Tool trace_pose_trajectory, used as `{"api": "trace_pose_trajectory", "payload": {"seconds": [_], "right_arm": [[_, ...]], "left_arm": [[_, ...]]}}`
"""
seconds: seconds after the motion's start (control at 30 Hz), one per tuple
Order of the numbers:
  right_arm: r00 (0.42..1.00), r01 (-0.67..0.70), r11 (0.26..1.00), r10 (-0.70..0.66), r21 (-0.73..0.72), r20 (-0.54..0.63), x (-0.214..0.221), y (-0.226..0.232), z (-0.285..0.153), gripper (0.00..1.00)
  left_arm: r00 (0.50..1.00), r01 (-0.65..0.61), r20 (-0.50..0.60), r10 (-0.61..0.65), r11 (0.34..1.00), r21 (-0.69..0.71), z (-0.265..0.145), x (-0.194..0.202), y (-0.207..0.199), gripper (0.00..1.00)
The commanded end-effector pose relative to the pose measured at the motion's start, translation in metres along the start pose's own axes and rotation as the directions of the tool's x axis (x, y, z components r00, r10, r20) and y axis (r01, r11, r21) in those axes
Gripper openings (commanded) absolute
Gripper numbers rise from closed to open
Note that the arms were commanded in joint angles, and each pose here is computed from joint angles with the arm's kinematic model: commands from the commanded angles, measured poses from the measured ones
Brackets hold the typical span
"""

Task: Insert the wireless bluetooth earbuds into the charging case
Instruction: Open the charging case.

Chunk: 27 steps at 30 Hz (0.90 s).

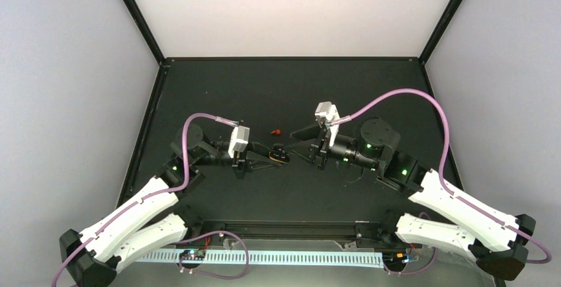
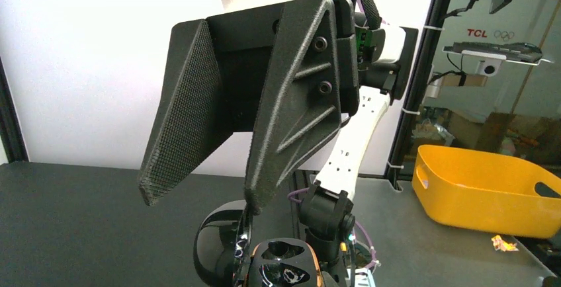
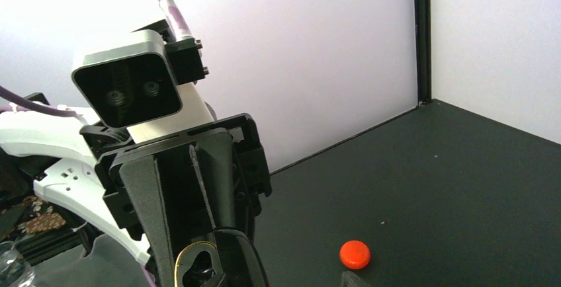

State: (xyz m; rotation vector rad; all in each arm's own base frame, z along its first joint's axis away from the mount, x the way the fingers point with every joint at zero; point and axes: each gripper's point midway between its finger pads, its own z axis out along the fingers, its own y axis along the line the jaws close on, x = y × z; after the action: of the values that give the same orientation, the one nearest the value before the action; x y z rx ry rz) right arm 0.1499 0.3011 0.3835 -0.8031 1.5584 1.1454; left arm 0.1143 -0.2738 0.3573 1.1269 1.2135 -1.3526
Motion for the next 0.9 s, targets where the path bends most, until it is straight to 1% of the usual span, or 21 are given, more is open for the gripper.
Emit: {"api": "trace_pose_trajectory", "payload": {"seconds": [0.0,0.27,0.4,0.5,0.73,0.87], "right_arm": [[1.000,-0.001,0.995,0.000,0.096,0.008,0.000,-0.017,-0.004,0.44],[0.999,0.037,0.999,-0.038,0.039,0.010,-0.011,-0.002,-0.011,0.49],[0.998,0.049,0.996,-0.052,-0.072,-0.038,-0.007,0.016,-0.005,0.56],[0.997,0.041,0.993,-0.048,-0.114,-0.064,-0.002,0.021,0.001,0.57],[0.994,0.031,0.992,-0.043,-0.122,-0.099,0.006,0.018,0.012,0.52],[0.994,0.032,0.995,-0.042,-0.094,-0.098,0.007,0.013,0.015,0.43]], "left_arm": [[0.998,-0.065,0.028,0.064,0.997,0.052,-0.003,-0.012,-0.015,0.01],[0.998,-0.063,0.025,0.062,0.997,0.041,-0.004,-0.011,-0.015,0.01],[0.998,-0.060,0.024,0.059,0.997,0.040,-0.004,-0.011,-0.015,0.02],[0.998,-0.061,0.028,0.060,0.997,0.040,-0.004,-0.012,-0.015,0.02],[0.997,-0.067,0.034,0.065,0.997,0.045,-0.005,-0.015,-0.017,0.02],[0.997,-0.067,0.034,0.065,0.997,0.048,-0.005,-0.015,-0.018,0.01]]}}
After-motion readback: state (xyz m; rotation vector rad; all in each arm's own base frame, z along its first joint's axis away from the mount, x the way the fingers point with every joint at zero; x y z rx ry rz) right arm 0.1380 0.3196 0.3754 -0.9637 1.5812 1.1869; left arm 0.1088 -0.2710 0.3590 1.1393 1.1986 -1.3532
